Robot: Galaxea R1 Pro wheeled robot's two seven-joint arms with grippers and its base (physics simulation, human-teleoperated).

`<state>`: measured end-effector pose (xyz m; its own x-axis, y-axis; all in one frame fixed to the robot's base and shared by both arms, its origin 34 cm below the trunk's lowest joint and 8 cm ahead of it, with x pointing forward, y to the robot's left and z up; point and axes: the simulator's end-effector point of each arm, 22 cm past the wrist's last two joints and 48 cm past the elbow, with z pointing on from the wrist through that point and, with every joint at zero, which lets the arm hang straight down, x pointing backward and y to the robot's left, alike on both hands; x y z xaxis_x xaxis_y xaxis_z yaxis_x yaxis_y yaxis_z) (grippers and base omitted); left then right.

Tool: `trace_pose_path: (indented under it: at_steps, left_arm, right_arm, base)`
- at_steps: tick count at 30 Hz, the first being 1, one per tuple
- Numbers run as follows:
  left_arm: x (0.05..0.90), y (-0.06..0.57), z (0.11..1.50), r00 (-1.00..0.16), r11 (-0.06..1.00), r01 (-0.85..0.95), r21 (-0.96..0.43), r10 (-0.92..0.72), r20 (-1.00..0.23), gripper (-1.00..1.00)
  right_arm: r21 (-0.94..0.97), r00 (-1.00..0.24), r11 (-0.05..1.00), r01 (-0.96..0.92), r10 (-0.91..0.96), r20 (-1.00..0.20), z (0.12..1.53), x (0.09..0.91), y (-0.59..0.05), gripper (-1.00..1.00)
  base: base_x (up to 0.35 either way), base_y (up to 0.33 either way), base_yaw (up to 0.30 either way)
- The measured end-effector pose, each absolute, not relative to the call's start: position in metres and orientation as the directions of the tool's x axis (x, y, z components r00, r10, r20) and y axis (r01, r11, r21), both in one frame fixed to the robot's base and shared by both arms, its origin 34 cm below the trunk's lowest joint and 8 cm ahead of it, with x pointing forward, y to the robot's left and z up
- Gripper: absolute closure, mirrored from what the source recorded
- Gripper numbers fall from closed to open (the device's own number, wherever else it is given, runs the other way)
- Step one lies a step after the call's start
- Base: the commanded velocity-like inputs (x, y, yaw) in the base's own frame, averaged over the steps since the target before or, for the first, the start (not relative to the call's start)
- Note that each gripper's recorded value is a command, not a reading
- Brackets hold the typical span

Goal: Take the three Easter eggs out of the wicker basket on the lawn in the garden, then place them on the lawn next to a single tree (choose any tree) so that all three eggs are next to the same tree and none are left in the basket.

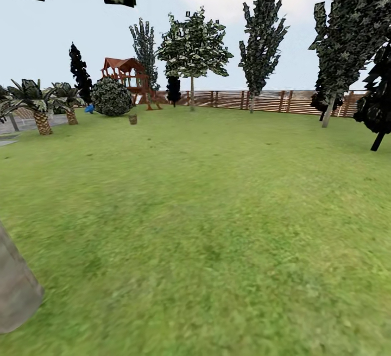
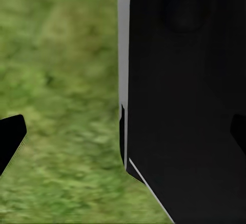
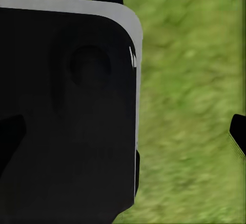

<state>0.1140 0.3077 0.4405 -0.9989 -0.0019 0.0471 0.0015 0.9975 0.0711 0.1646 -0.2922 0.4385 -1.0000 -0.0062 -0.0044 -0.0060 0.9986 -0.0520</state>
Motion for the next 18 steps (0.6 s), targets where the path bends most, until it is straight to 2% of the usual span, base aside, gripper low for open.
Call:
trace_pose_path:
  at_steps: [18]
  left_arm:
    - [0.114, 0.3076, 0.4405, -0.999, 0.998, 0.001, 0.071, -0.002, 0.047, -1.0]
  right_arm:
    - [-0.052, -1.0, 0.999, -0.005, -0.005, -0.004, 0.4385, 0.1644, -0.2922, -1.0]
  base:
    - [0.338, 0.0, 0.005]
